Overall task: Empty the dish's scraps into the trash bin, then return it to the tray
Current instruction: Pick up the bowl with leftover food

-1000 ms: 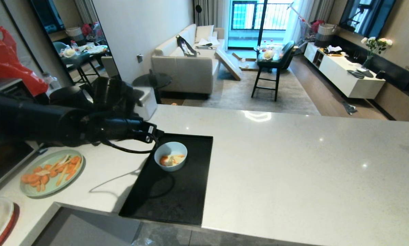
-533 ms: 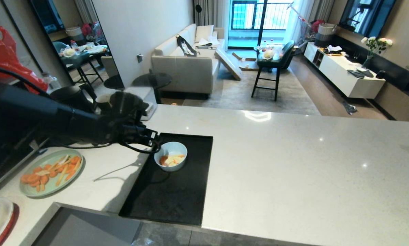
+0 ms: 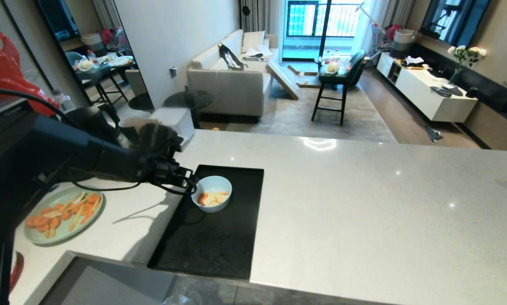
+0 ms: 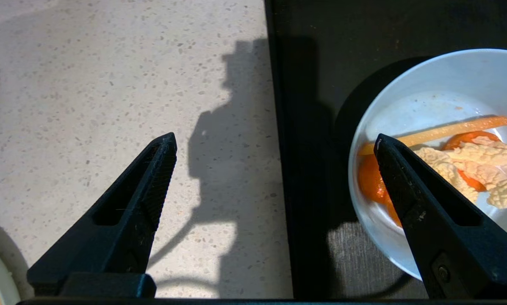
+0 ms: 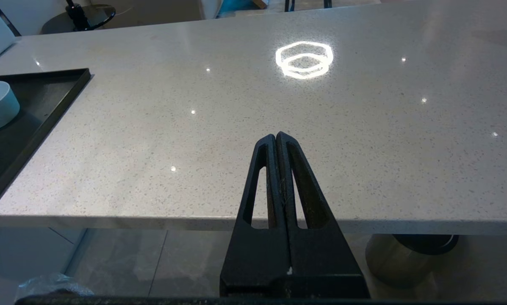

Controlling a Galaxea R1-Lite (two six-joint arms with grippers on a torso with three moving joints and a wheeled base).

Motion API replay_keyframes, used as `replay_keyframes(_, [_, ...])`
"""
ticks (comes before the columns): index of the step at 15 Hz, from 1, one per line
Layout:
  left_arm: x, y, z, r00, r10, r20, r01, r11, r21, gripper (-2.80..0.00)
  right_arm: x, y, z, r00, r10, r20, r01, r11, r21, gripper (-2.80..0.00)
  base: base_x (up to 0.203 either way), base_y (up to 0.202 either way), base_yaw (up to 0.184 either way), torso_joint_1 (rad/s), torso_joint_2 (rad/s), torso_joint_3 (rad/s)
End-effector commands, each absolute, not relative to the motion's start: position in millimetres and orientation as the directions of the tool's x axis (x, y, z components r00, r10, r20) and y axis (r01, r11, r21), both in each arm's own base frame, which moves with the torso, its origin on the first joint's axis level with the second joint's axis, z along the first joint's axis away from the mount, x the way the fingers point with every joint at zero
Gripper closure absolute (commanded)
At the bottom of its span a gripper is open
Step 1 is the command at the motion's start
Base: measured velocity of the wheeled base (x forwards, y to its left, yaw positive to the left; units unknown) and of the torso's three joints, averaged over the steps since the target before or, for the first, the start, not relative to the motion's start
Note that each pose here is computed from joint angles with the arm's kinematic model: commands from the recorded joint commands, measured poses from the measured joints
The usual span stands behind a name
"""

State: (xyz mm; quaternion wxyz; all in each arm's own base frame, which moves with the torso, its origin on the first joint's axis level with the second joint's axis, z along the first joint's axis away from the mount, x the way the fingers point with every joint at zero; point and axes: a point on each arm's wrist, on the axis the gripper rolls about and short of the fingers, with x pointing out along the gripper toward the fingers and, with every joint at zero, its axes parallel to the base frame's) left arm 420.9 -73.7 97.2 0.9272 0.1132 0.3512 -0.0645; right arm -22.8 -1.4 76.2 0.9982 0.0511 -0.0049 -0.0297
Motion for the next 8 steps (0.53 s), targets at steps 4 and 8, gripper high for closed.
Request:
replay_keyframes(4, [421,-77,91,0.734,-0.043,-0.678,0.209,0.964,0.166,-2.80,-23,-1,76,0.998,-0.060,0.008,0.059,0.993,0.103,0.00,0.000,0.000,0.000,0.000,0.00,0.000])
replay_keyframes(8, [424,-77,79,0.716,-0.039,-0.697,0.219,0.961,0.171,-2.80,-23,-1,76,0.998,-0.060,0.008,0.059,0.993,0.103,0.00,0.000,0.000,0.000,0.000,0.00,0.000])
